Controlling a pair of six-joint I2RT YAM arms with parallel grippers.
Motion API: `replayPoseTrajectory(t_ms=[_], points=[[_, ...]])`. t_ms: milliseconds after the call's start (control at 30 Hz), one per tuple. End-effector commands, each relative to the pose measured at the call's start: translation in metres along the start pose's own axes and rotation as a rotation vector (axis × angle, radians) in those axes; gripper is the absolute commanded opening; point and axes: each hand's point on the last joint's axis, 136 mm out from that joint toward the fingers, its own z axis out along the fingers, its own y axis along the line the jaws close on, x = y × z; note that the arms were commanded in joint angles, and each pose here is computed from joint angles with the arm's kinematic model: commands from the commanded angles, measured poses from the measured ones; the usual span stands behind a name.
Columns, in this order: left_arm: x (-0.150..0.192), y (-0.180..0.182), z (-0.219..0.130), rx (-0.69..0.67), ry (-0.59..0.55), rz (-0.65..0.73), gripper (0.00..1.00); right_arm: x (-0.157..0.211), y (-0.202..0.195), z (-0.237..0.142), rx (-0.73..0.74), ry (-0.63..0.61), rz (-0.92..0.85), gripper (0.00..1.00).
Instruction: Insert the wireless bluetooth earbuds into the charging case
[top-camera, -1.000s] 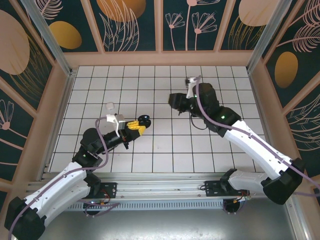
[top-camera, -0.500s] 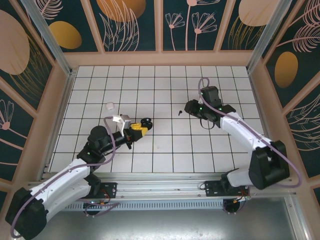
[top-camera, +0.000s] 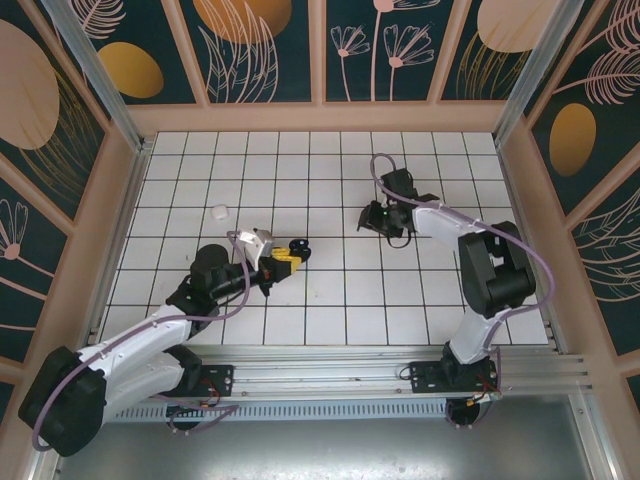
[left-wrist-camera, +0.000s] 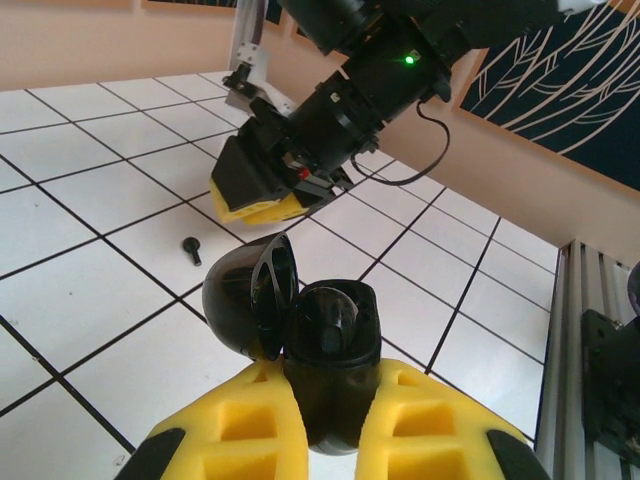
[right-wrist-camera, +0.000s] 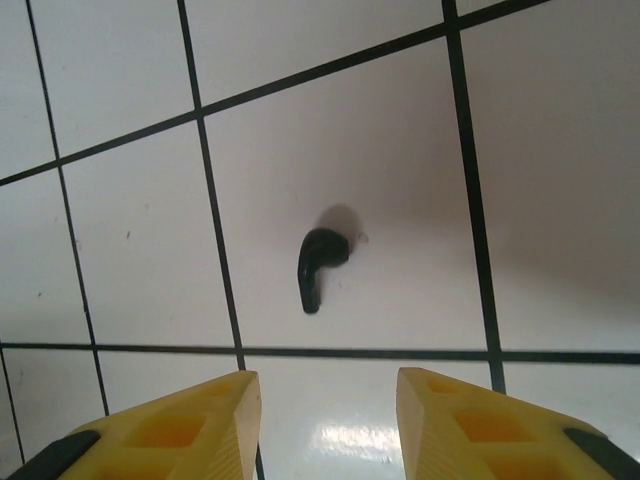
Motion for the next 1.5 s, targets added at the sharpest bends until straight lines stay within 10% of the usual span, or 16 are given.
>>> replayPoseTrajectory(t_ms=[0, 1467], points=[[-0.023, -0.006, 0.002, 0.021, -0.058, 0.088, 0.00, -0.008, 0.006, 0.009, 0.015, -0.002, -0.028, 0.40], [-0.020, -0.002, -0.002, -0.013, -0.044, 0.110, 0.00, -0.007, 0.014, 0.049, 0.143, 0.068, -0.110, 0.21]])
